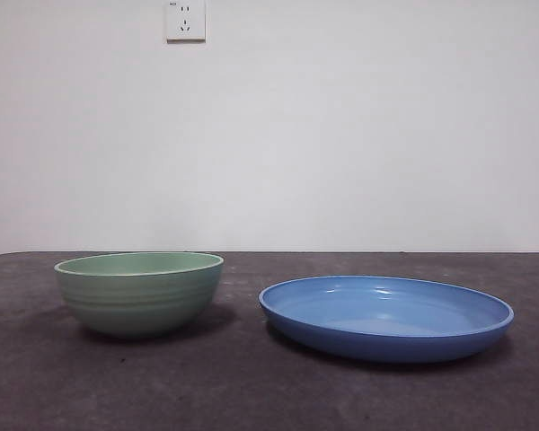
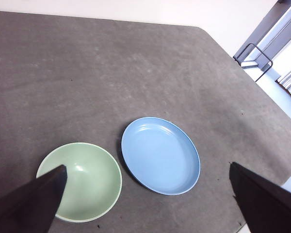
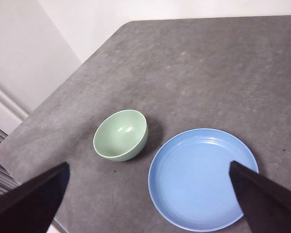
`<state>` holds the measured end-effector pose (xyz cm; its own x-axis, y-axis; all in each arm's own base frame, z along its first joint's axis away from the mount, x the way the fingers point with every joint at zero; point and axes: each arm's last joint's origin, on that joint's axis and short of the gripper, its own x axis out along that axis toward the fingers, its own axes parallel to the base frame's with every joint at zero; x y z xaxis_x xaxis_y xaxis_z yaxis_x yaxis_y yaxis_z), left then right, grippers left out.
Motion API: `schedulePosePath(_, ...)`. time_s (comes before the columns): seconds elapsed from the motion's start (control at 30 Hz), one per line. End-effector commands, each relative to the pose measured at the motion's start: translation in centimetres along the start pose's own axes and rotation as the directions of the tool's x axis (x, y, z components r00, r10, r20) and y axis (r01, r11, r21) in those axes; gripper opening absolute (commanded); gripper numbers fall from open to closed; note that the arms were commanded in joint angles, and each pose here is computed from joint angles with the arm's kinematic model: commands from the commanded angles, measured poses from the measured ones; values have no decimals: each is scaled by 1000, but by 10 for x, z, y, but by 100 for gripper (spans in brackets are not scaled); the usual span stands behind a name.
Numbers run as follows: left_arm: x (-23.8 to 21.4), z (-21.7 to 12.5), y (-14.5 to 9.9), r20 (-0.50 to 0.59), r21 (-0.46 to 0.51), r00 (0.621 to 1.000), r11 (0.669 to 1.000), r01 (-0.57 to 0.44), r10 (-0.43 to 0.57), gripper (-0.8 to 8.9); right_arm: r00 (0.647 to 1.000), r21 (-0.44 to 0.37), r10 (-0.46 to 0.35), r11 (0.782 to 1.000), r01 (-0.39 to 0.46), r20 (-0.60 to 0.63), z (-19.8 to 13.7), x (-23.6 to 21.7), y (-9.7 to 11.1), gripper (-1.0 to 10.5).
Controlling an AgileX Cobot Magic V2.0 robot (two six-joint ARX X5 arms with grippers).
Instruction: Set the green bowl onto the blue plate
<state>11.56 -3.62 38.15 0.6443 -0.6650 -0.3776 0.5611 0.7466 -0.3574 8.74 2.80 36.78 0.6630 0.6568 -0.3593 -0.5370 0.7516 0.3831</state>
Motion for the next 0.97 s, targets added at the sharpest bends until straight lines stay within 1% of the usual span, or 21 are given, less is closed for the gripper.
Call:
schedulePosePath(0.03, 0, 6, -3, 11, 32, 1000, 999, 12, -12, 589, 1000, -21, 6, 1000, -5, 17, 5, -3, 3, 603)
schedulePosePath(0.17, 5, 6, 0, -13, 28, 1000, 1000, 10, -10, 589, 1000, -22, 8, 1000, -7, 17, 5, -3, 3, 602)
schedulePosePath(0.23, 11, 6, 4, -40, 26, 999, 1000, -15, 16, 589, 1000, -22, 9, 1000, -9, 17, 5, -3, 3, 602)
schedulePosePath(0.37, 24, 5, 15, -107, 14, 985, 991, -135, 135, 589, 1000, -22, 9, 1000, -9, 17, 5, -3, 3, 602)
schedulePosePath(0.43, 34, 5, 24, -151, 6, 966, 977, -212, 211, 588, 1000, -22, 10, 1000, -9, 17, 5, -3, 3, 602)
schedulePosePath(0.53, 50, 5, 36, -211, -3, 937, 958, -285, 278, 588, 1000, -21, 10, 1000, -9, 17, 5, -3, 3, 602)
schedulePosePath(0.7, 84, 3, 58, -317, -29, 906, 952, -304, 280, 588, 1000, -21, 10, 1000, -9, 17, 5, -3, 3, 602)
schedulePosePath(0.8, 108, -1, 73, -390, -48, 880, 948, -315, 273, 585, 1000, -21, 9, 1000, -9, 17, 5, -3, 3, 602)
schedulePosePath(0.97, 146, -15, 99, -509, -82, 823, 937, -340, 254, 585, 1000, -21, 10, 1000, -9, 17, 5, -3, 3, 602)
